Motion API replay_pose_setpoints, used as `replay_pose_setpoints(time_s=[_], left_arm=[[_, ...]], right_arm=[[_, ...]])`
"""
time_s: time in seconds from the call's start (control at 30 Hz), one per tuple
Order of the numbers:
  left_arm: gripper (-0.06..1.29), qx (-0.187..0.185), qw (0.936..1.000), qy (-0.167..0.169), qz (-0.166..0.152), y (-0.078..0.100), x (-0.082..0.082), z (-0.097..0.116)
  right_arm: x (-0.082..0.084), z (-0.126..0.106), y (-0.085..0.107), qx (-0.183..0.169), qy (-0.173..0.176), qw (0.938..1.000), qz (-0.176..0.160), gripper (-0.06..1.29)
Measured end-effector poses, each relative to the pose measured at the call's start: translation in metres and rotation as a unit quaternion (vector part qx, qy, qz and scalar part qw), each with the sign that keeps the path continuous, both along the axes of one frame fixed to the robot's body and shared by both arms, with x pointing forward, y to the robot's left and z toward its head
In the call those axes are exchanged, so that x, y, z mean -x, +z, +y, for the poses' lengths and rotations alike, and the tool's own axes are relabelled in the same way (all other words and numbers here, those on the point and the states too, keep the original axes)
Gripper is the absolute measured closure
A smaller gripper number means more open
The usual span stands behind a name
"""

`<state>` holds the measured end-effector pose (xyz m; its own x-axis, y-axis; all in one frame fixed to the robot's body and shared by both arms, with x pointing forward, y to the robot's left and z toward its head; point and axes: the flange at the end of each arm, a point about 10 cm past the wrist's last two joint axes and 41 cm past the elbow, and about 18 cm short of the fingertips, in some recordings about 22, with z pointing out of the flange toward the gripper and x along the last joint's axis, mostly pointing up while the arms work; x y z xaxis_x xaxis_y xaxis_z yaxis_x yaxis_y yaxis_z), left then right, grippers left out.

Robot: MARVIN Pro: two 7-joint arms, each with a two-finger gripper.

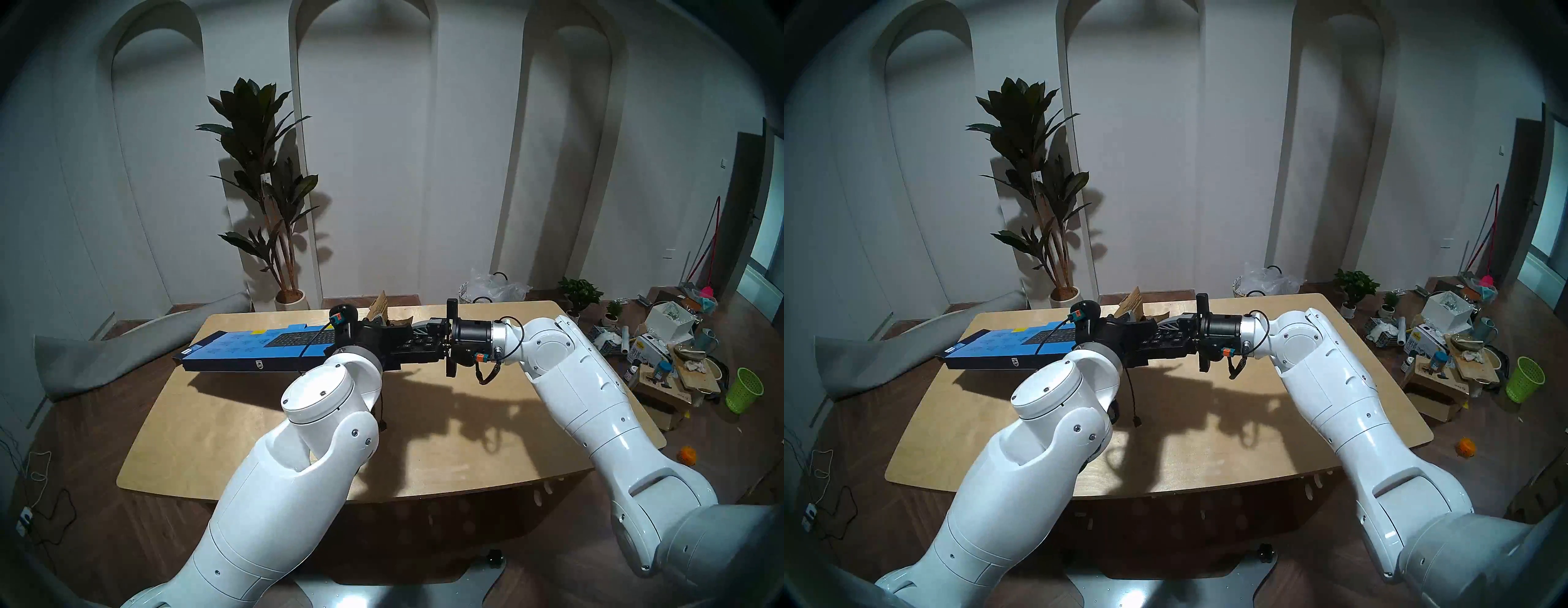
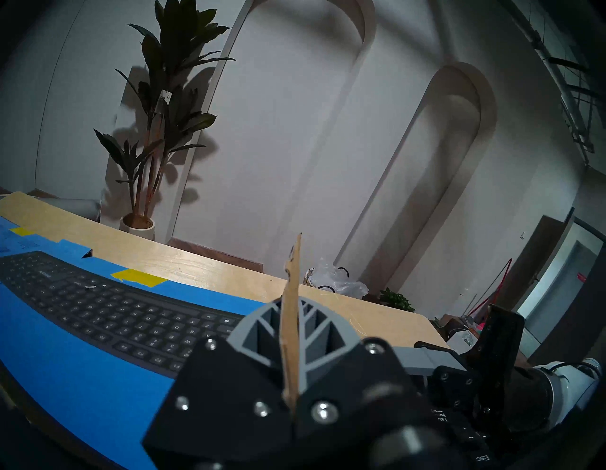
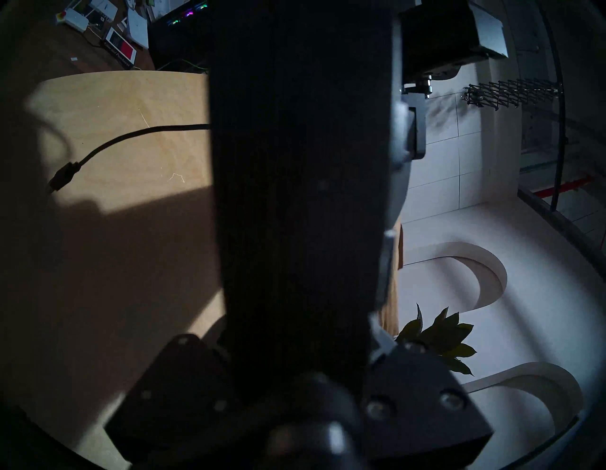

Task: Unwrap the new keyboard and set the wrapping aside

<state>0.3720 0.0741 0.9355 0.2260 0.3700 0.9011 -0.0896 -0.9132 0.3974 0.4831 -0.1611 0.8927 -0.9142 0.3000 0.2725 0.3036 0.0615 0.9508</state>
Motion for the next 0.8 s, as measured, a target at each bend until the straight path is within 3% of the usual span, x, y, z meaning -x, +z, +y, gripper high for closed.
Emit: replay_pose_setpoints(time_s=[0.47,0.8], left_arm=[[1.25,-0.022,0.9995,-0.022,-0.006,-0.012,0.003,-0.002],[1.25,-0.036,0.9986,-0.038,-0.002,-0.027,0.002,0.001]], right_arm=[[0.024,-0.03,0.003,0.017,0.003,0.9998,-0.007,0.94],[0.043,-0.063,0.023,0.029,0.0,0.9993,-0.025,0.95]])
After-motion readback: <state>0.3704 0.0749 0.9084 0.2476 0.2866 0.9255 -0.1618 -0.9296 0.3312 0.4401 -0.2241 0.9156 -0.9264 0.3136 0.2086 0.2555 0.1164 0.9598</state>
